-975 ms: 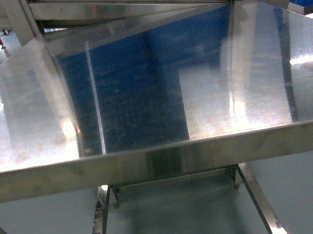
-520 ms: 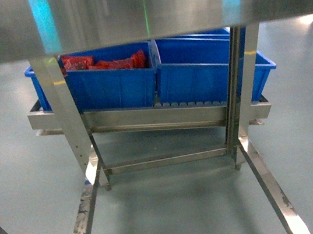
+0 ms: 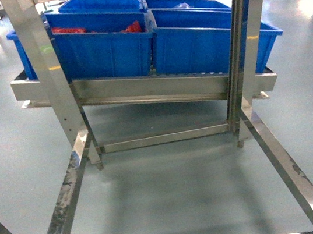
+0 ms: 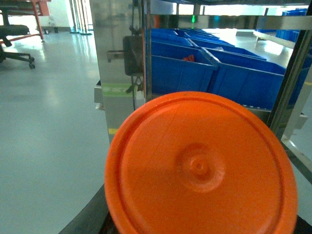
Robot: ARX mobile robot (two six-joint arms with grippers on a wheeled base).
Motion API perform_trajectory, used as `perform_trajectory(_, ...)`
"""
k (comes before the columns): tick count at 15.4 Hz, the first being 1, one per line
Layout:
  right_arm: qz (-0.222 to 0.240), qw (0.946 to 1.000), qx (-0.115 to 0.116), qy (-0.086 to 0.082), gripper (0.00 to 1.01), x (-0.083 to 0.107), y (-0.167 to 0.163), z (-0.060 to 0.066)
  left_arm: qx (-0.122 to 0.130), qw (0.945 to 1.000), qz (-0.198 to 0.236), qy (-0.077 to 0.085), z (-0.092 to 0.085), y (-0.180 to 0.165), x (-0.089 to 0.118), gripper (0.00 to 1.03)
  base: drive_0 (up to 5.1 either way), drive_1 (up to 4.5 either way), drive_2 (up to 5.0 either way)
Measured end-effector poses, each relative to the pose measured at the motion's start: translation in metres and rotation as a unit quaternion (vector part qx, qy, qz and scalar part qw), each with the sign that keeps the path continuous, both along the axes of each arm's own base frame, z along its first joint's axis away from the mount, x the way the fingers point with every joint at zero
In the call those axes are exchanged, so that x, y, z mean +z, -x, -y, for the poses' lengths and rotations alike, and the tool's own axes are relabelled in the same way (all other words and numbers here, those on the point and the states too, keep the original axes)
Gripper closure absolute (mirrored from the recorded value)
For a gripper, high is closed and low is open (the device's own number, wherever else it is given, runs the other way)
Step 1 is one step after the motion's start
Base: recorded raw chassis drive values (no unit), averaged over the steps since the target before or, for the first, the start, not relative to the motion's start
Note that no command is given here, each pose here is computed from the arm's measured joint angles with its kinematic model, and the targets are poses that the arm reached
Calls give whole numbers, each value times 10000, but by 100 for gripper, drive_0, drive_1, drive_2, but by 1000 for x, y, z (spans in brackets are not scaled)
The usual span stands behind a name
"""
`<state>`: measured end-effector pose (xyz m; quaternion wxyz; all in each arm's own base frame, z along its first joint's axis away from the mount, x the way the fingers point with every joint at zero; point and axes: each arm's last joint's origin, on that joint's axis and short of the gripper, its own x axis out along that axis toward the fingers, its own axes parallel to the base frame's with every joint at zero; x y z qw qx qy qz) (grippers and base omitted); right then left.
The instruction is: Pick capacitor and pack into box
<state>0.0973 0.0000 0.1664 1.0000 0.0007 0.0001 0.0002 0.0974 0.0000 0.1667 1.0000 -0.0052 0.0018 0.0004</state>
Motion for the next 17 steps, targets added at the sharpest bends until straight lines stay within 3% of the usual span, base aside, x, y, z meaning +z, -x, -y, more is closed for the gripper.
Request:
perform_trajectory(11,8,10000,-4,-6,3,0,0,0,-2,10000,6,-2,0,0,0,59,0,0,0)
perform_trajectory(17,15,10000,-6,-6,3,0,0,0,-6,10000,10,-4,0,0,0,59,-483,262,262)
